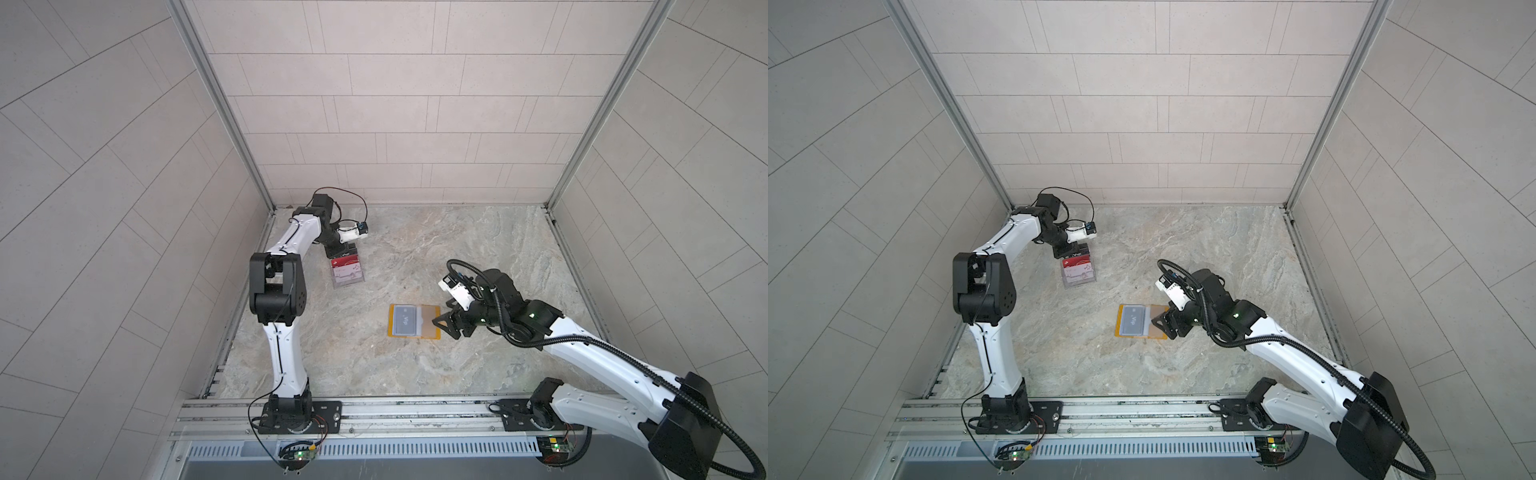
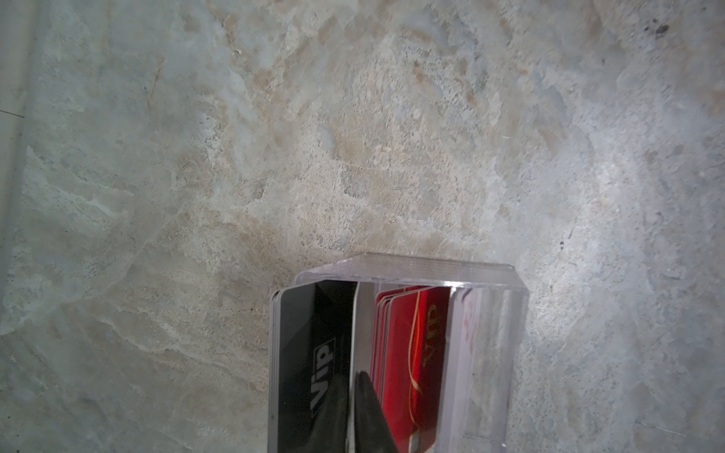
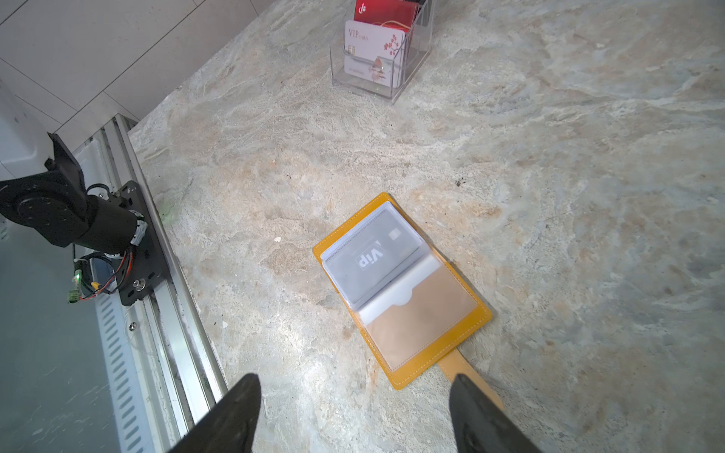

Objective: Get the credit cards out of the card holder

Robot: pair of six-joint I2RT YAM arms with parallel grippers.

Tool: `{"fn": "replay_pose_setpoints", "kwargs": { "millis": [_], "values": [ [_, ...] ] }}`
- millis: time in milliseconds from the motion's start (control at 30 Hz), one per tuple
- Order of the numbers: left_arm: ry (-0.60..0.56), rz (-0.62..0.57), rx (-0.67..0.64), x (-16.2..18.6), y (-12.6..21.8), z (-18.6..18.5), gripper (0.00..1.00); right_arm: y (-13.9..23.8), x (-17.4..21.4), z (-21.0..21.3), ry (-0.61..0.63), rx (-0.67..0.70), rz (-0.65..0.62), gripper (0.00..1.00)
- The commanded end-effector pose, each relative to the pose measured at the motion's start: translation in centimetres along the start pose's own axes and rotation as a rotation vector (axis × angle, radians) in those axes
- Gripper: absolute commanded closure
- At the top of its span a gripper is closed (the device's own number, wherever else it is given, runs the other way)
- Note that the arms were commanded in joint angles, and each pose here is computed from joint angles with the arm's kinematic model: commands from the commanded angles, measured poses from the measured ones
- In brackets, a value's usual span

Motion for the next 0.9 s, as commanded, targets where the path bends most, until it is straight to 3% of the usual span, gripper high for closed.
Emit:
{"fn": "replay_pose_setpoints", "kwargs": {
  "millis": [0, 433, 867],
  "values": [
    [0.026, -0.009, 0.018, 0.4, -0.7, -0.4, 0.86, 0.4, -0.2, 0.2, 0.031, -0.011, -0.022, 0.22],
    [0.047, -0.009, -0.026, 0.0, 0.0, 0.2, 0.72, 0.6, -0.5, -0.1, 0.033, 0.013, -0.040, 0.21],
    [0.085, -0.044, -0.130, -2.0, 4.3, 1.1, 0.52, 1.4, -1.2, -1.0, 0.032, 0.077, -0.105, 0.21]
  ]
}}
Point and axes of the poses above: each gripper's point midway between its finger pads, its own y axis back along the fingers, its own z axis along the line the jaws close on, x = y × z, the point moved 1 cm from there along y, back along the fingers, and after that the axes turned 13 degrees about -y, right-handed, at the moved point
